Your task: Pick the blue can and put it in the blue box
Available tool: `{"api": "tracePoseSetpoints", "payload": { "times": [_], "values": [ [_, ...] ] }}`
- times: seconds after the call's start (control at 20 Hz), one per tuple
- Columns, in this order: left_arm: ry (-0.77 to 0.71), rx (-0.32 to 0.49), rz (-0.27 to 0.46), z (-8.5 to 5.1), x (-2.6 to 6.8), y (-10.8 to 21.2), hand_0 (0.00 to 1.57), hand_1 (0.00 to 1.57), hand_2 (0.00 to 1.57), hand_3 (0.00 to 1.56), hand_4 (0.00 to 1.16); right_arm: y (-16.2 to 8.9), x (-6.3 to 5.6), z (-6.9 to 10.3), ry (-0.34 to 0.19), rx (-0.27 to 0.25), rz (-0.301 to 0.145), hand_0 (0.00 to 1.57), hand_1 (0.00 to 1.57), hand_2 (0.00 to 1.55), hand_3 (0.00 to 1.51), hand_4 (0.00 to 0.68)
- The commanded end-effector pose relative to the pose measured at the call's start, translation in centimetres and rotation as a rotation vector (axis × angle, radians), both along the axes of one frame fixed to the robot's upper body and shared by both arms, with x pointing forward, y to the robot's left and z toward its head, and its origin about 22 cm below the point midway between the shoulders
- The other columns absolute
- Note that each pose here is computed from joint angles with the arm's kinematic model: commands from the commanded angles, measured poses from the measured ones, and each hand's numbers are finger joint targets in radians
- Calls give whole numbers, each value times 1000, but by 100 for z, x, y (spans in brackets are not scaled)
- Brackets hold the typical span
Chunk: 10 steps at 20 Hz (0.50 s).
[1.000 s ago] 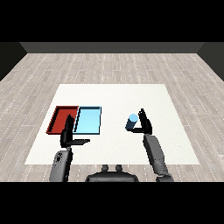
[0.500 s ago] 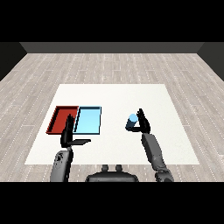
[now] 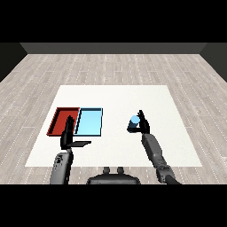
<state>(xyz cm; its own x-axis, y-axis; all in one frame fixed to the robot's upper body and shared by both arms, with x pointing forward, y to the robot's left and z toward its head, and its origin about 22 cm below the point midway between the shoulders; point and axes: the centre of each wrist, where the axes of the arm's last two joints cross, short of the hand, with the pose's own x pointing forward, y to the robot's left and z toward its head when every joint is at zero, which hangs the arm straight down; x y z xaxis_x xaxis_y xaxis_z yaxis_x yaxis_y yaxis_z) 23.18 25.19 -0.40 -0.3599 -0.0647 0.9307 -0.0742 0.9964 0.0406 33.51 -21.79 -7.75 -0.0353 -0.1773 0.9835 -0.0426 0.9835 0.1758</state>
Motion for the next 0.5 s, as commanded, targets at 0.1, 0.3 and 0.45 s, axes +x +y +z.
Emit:
{"api": "tracePoseSetpoints", "payload": {
  "times": [0.1, 0.3, 0.45],
  "values": [
    [-13, -28, 1, 34, 42, -87, 0, 0, 0, 0, 0, 128, 141, 13, -1, 29, 17, 0, 0, 0, 0, 0],
    [4, 10, -6, -50, -31, -4, 0, 0, 0, 0, 0, 94, 74, 90, 4, 33, 21, 0, 0, 0, 0, 0],
    [-12, 8, -1, -140, -6, -20, 0, 0, 0, 0, 0, 23, 58, -79, 33, 7, 6, 0, 0, 0, 0, 0]
  ]
}}
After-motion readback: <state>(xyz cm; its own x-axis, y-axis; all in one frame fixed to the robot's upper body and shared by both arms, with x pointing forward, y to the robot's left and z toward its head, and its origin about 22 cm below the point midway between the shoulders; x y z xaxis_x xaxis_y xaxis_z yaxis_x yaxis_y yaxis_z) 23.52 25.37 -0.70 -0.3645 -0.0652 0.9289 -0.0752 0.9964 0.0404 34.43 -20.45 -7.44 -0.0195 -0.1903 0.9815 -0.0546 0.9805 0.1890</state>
